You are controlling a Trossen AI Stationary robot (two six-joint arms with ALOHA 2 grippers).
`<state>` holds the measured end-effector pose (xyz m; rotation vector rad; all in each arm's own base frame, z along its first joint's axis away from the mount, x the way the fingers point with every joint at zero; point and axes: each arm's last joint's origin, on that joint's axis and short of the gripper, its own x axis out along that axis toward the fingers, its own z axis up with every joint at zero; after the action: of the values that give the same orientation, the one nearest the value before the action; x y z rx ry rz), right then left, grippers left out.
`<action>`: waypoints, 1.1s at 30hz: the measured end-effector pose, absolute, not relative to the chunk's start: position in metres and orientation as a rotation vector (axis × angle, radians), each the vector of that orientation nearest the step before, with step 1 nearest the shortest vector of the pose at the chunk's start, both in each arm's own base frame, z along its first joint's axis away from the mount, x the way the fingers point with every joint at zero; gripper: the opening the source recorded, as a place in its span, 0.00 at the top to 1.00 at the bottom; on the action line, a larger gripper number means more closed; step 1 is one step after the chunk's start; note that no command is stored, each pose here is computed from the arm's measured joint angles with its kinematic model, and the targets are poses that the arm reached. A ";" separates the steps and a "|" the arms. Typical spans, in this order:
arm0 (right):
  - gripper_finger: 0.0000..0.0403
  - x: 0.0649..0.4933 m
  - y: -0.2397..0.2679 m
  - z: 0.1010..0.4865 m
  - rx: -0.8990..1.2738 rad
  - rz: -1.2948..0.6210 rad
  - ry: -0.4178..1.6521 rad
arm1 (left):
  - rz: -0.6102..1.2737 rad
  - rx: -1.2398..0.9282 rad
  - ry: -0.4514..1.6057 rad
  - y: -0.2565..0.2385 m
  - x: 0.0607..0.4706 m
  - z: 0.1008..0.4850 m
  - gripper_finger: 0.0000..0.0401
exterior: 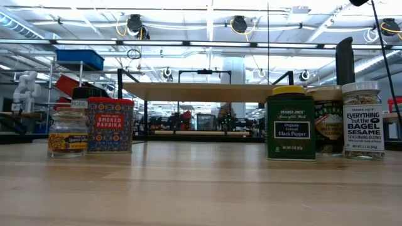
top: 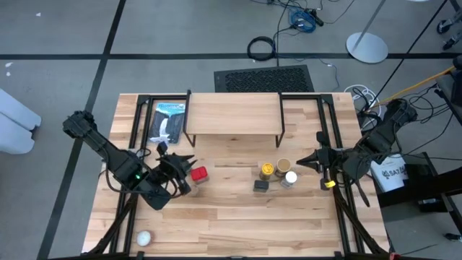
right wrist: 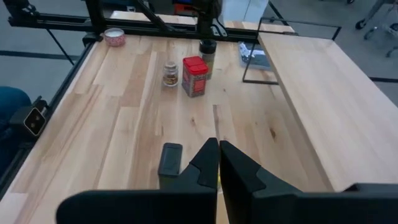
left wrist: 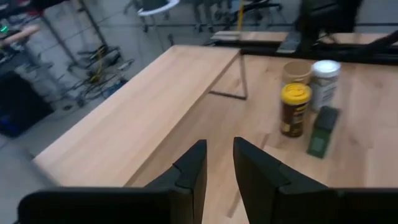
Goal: Shelf spices
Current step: Put the brown seasoning bottle on the shelf
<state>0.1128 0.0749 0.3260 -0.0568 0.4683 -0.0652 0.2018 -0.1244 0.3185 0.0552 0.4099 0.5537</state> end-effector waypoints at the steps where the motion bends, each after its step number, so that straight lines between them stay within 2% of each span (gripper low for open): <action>1: 1.00 0.111 0.073 0.326 -0.052 -0.065 0.468 | 0.533 0.065 0.400 -0.126 0.203 0.321 0.78; 4: 1.00 0.108 0.070 0.327 -0.029 -0.070 0.470 | 0.485 0.109 0.370 -0.126 0.204 0.332 0.78; 11: 1.00 0.105 0.069 0.325 -0.030 -0.057 0.499 | 0.530 0.111 0.332 -0.106 0.197 0.336 0.78; 17: 1.00 0.103 0.067 0.321 -0.065 -0.061 0.536 | 0.234 0.009 0.217 -0.097 0.223 0.337 0.78; 20: 1.00 0.103 0.067 0.321 -0.068 -0.061 0.539 | 0.154 -0.025 0.209 -0.091 0.239 0.332 0.78; 27: 1.00 0.103 0.067 0.321 -0.010 -0.079 0.539 | 0.182 0.089 0.142 -0.084 0.262 0.330 0.78; 33: 1.00 0.105 0.069 0.320 0.012 -0.095 0.542 | 0.162 0.055 0.162 -0.078 0.268 0.326 0.78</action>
<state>0.1052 0.0686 0.3195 0.0125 0.5423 -0.0953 0.2676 -0.0783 0.3256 0.0549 0.1618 0.1617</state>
